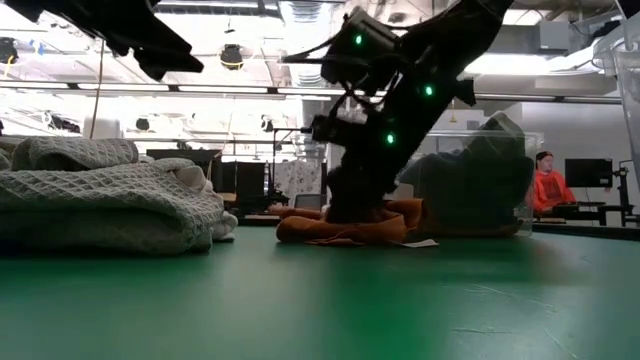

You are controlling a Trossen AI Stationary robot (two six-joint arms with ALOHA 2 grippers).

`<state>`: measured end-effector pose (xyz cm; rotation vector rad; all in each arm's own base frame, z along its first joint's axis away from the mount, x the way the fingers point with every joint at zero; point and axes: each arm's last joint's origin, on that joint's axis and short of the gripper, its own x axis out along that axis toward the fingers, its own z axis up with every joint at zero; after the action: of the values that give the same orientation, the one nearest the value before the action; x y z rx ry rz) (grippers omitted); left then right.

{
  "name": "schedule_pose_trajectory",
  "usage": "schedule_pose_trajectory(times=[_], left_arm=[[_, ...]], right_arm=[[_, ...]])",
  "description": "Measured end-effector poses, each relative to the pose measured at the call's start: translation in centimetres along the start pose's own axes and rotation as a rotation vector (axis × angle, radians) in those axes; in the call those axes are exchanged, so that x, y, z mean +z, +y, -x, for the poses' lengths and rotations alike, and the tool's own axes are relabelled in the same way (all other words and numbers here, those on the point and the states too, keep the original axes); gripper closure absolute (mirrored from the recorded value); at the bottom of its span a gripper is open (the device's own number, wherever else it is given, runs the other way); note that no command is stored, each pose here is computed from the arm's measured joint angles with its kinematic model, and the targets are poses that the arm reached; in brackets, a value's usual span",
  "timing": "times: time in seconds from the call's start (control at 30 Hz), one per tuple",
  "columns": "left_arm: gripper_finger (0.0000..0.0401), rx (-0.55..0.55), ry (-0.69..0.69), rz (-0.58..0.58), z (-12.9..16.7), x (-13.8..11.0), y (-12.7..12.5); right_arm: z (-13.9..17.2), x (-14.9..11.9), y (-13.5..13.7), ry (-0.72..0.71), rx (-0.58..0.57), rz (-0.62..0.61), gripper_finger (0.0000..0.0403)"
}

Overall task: Sort towels by color in basket
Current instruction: Put the orange towel into the top transparent bin

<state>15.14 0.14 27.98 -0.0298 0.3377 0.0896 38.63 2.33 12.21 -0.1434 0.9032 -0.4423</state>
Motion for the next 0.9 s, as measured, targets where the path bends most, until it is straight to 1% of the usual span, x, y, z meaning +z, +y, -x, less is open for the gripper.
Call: schedule_pose_trajectory(times=[0.07, 0.17, 0.23, 0.37, 0.4, 0.5, 0.57, 0.63, 0.67, 0.8, 0.87, 0.9], left_arm=[[0.0221, -0.001, -0.013, 0.002, 0.2, 0.1, 0.0], [0.0221, -0.001, -0.021, 0.004, 0.4, 0.1, 0.0], [0.0221, -0.001, -0.021, 0.004, 0.4, 0.1, 0.0], [0.0221, -0.001, -0.019, 0.004, 0.4, 0.1, 0.0], [0.0221, -0.001, -0.019, 0.004, 0.4, 0.1, 0.0], [0.0221, -0.001, -0.025, 0.005, 0.5, 0.2, 0.0], [0.0221, -0.002, -0.032, 0.005, 0.6, 0.2, 0.0], [0.0221, -0.002, -0.033, 0.005, 0.7, 0.2, 0.1], [0.0221, -0.002, -0.035, 0.006, 0.7, 0.2, 0.1], [0.0221, -0.002, -0.037, 0.006, 0.8, 0.2, 0.1], [0.0221, -0.001, -0.029, 0.005, 0.8, 0.1, 0.1], [0.0221, -0.001, -0.022, 0.004, 0.8, 0.1, 0.1]], right_arm=[[-0.2, -0.2, 0.2, 0.005, 0.0, 0.025, 0.0149], [-0.5, -0.3, 0.4, 0.01, 0.012, 0.032, 0.0196], [-0.5, -0.3, 0.4, 0.017, 0.049, 0.03, 0.0244], [-0.5, -0.3, 0.3, 0.028, 0.099, 0.031, 0.0355], [-0.5, -0.2, 0.3, 0.031, 0.115, 0.03, 0.0373], [0.6, 0.6, -0.1, 0.052, 0.132, 0.035, 0.0375], [2.1, 1.5, -0.6, 0.047, 0.142, 0.038, 0.0368], [4.7, 3.5, -1.3, -0.055, 0.157, 0.023, 0.0367], [6.3, 4.5, -1.8, -0.116, 0.147, 0.021, 0.0369], [11.9, 6.5, -3.7, -0.299, 0.018, 0.019, 0.0374], [14.6, 7.0, -4.9, -0.365, -0.073, 0.002, 0.0374], [15.9, 7.2, -5.6, -0.398, -0.137, -0.02, 0.0374]])
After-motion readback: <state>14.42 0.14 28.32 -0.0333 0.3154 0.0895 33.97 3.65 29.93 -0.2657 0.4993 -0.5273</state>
